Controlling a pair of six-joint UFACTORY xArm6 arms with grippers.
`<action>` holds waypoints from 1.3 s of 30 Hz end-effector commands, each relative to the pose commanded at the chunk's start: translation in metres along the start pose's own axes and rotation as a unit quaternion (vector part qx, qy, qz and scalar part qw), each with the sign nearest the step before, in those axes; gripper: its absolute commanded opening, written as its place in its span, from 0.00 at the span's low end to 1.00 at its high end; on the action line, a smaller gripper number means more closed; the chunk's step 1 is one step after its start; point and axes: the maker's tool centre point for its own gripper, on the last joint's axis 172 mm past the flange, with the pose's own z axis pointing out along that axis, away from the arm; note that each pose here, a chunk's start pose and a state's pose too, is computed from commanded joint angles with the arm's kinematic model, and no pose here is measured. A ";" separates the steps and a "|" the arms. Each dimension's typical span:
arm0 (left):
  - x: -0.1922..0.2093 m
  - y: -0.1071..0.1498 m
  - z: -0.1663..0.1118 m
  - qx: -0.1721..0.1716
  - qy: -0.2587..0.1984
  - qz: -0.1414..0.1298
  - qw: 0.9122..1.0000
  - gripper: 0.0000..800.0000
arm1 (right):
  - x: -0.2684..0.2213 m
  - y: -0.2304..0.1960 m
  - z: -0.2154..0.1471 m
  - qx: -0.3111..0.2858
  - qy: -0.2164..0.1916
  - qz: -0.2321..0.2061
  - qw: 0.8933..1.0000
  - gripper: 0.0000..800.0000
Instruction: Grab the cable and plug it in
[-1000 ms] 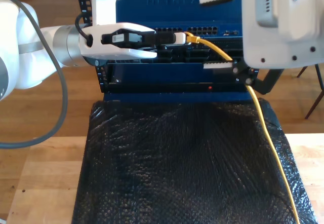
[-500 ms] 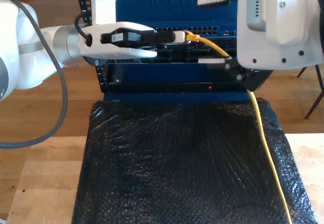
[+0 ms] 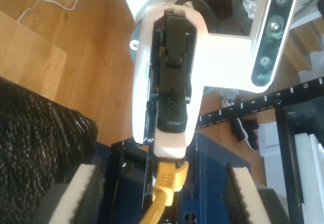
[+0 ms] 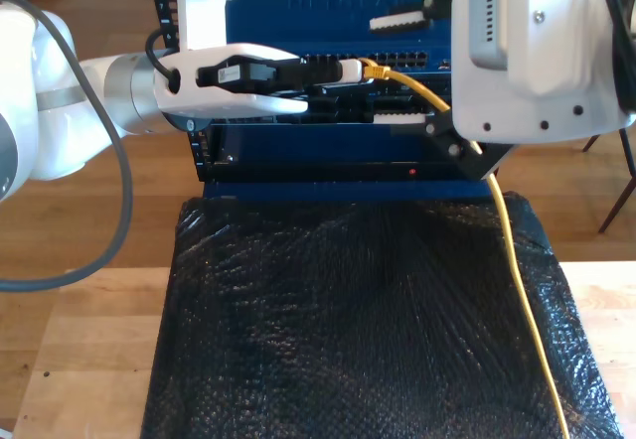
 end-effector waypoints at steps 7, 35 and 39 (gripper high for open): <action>0.001 0.000 -0.001 0.002 0.001 0.001 1.000 0.01 | -0.001 0.001 0.000 -0.003 -0.002 0.000 1.000 0.60; 0.010 0.001 -0.007 0.005 0.029 0.008 1.000 0.02 | -0.006 0.010 -0.002 -0.019 -0.009 0.003 1.000 0.55; 0.010 0.001 -0.007 0.005 0.029 0.010 1.000 0.02 | -0.007 0.009 -0.001 -0.017 -0.009 0.005 1.000 0.55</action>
